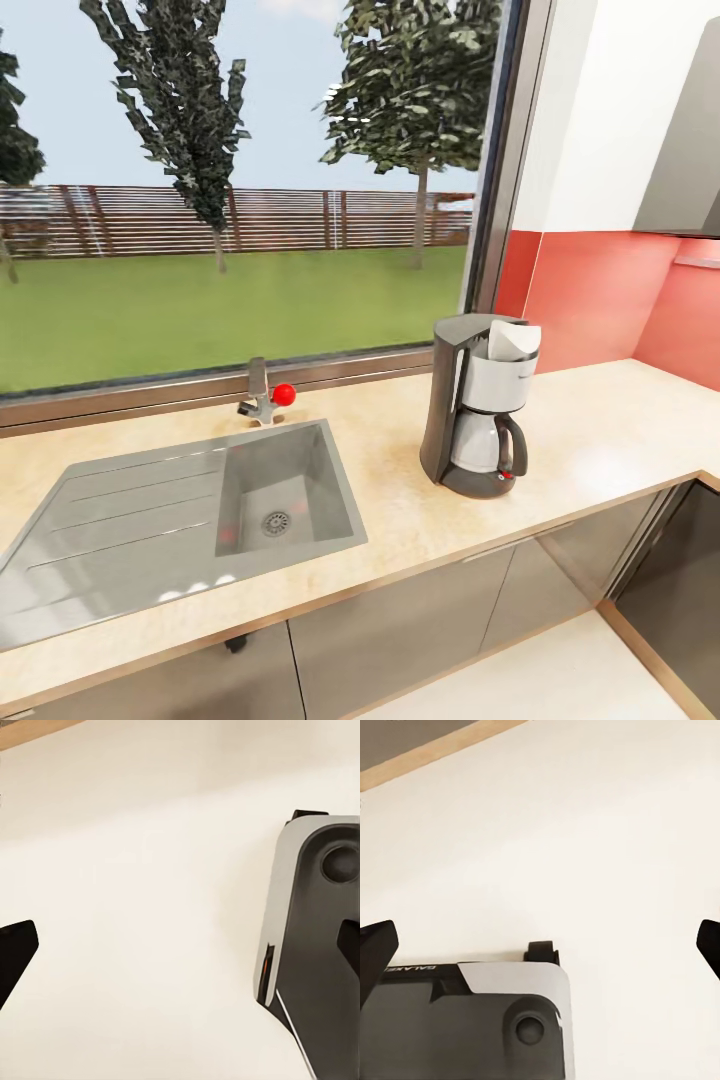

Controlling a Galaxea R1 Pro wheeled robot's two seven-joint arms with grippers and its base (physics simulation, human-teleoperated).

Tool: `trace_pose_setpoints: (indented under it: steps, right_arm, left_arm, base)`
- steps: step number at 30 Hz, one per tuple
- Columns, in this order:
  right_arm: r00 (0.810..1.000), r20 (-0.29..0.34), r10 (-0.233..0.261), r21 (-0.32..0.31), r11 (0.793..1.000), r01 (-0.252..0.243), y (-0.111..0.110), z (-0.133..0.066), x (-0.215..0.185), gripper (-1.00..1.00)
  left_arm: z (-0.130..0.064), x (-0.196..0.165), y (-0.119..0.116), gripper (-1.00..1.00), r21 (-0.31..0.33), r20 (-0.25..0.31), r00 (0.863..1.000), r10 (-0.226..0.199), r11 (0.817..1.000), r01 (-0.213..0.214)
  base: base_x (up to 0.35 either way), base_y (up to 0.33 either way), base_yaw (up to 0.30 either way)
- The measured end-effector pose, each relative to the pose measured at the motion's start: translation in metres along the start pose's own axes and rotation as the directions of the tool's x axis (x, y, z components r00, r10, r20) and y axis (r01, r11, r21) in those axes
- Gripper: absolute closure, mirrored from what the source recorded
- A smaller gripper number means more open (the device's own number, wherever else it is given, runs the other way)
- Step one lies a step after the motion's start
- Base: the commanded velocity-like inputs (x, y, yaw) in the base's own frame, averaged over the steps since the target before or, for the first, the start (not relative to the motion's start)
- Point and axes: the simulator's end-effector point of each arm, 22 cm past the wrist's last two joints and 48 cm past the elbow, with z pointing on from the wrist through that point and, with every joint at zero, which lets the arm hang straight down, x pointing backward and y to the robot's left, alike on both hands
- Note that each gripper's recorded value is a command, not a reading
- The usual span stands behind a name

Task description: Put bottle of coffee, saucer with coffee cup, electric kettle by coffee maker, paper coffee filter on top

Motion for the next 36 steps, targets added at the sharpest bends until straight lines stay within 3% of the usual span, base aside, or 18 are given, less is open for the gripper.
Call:
trace_pose_setpoints:
  steps: [9, 36]
  right_arm:
    - [1.0, 0.002, -0.002, 0.001, 1.0, 0.002, -0.0012, -0.0001, -0.0007, -1.0]
    - [1.0, -0.007, -0.002, 0.004, 1.0, 0.002, -0.0008, 0.001, 0.0026, -1.0]
  left_arm:
    - [0.0, -0.0001, 0.0002, -1.0, -0.001, 0.0, 1.0, -0.001, 1.0, 0.001]
    - [0.0002, -0.0007, 0.0004, -1.0, -0.002, 0.0, 1.0, -0.002, 1.0, 0.002]
  base:
    - [0.0, 0.0, 0.105]
    - [0.0, 0.0, 0.268]
